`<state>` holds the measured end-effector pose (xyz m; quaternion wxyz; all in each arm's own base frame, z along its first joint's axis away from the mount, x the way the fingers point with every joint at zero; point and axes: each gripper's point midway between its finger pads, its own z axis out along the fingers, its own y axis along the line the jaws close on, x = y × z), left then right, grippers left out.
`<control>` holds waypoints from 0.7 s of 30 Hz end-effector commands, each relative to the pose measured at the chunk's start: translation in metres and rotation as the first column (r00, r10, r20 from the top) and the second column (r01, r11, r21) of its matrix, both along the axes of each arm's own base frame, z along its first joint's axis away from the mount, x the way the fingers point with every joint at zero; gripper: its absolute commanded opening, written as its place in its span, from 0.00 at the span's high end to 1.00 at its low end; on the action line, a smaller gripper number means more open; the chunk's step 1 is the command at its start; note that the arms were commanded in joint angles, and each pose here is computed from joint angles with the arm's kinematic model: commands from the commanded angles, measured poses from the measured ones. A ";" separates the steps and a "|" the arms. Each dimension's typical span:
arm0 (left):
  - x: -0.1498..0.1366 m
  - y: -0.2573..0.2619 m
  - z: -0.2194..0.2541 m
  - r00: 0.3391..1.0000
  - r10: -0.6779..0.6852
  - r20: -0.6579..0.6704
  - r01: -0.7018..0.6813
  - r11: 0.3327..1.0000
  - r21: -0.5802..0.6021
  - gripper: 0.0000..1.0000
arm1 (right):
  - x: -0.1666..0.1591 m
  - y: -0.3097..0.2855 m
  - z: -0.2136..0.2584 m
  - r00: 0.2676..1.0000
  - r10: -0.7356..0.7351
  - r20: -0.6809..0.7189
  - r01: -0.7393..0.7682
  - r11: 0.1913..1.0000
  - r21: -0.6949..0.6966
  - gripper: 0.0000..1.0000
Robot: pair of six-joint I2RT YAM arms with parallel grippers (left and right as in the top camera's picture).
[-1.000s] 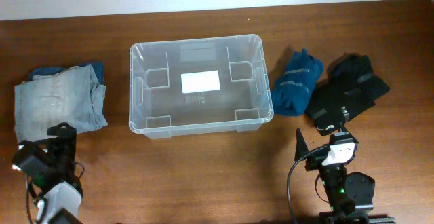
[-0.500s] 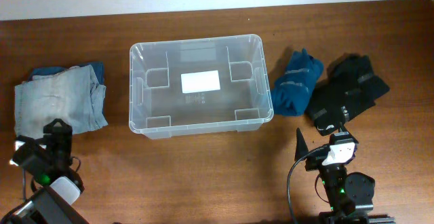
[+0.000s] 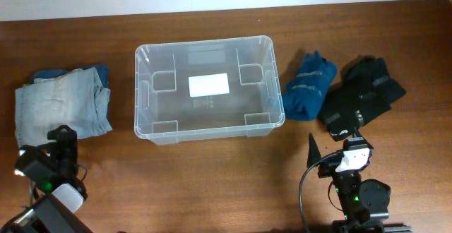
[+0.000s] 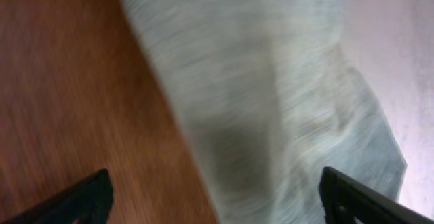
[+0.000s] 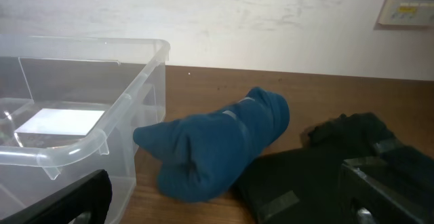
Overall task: Pack container
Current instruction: 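Reach the left gripper to the light-blue jeans and grasp the top layer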
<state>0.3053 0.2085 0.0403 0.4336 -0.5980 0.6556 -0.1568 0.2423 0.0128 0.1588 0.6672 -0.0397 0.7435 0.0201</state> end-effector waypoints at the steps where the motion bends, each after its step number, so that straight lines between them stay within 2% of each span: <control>1: -0.002 0.004 -0.001 0.999 0.048 0.014 -0.048 0.998 -0.038 0.01 | 0.000 -0.004 -0.002 1.000 -0.017 -0.001 0.017 1.000 -0.004 0.02; 8: 0.008 0.022 0.006 0.993 0.084 0.077 -0.088 0.995 0.044 0.01 | 0.000 -0.004 -0.002 1.000 -0.017 -0.001 0.017 1.000 -0.004 0.02; 16: 0.014 0.028 -0.010 0.990 0.099 0.101 -0.103 0.994 0.031 0.01 | 0.000 -0.004 -0.002 1.000 -0.017 -0.001 0.017 1.000 -0.004 0.02; 21: 0.021 0.043 0.014 0.975 0.121 0.184 -0.143 0.984 0.111 0.26 | 0.000 -0.003 -0.002 1.000 -0.016 -0.001 0.016 1.000 -0.004 0.02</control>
